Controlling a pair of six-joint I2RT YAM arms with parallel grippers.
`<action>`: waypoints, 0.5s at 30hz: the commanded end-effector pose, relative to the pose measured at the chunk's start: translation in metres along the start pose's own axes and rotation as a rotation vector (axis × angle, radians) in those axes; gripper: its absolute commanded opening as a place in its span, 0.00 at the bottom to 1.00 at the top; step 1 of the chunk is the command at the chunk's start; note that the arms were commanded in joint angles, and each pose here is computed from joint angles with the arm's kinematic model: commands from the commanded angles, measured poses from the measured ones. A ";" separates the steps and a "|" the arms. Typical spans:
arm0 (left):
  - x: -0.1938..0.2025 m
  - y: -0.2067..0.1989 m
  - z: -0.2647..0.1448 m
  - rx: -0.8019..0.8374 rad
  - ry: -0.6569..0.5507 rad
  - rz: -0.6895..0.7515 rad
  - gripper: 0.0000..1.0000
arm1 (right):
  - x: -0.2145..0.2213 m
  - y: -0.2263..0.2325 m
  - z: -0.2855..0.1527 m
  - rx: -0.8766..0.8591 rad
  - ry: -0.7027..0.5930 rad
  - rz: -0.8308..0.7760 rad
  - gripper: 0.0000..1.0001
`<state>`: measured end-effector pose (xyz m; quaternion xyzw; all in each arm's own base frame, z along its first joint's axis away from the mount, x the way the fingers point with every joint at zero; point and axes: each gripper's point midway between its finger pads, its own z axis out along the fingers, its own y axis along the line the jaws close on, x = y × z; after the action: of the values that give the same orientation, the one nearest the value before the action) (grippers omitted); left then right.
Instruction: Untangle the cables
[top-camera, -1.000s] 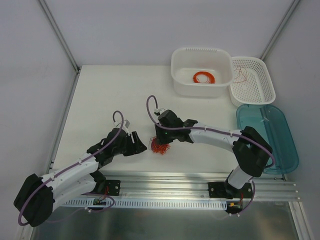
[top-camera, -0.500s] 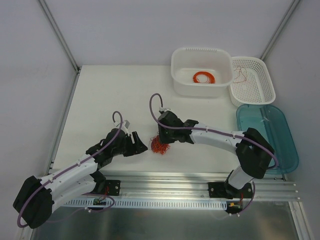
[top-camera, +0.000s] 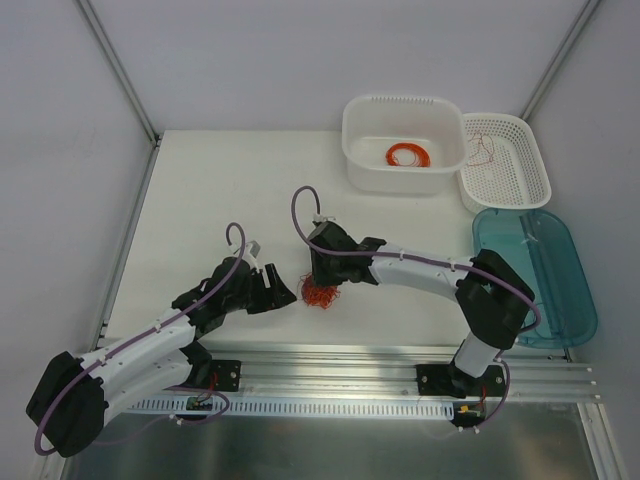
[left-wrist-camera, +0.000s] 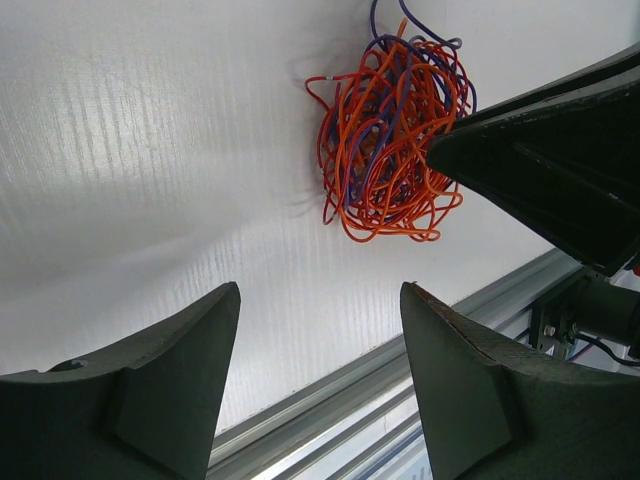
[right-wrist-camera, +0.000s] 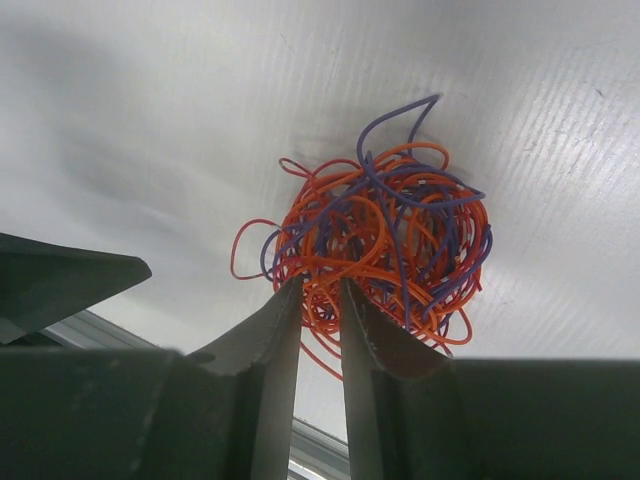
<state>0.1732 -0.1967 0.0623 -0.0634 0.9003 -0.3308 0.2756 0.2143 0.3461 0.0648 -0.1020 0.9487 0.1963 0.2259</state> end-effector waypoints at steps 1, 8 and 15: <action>0.000 -0.003 0.000 0.023 0.002 0.018 0.66 | -0.020 0.020 -0.006 -0.037 -0.060 0.019 0.25; 0.000 -0.004 0.001 0.021 0.009 0.028 0.66 | -0.015 0.014 0.001 0.006 -0.041 0.033 0.24; 0.000 -0.005 0.003 0.019 0.025 0.042 0.66 | -0.011 0.006 0.008 0.044 -0.033 0.028 0.19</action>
<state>0.1708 -0.1960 0.0544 -0.0570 0.9075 -0.3215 0.2642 0.2177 0.3503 0.0558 -0.0919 0.9532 0.1803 0.2244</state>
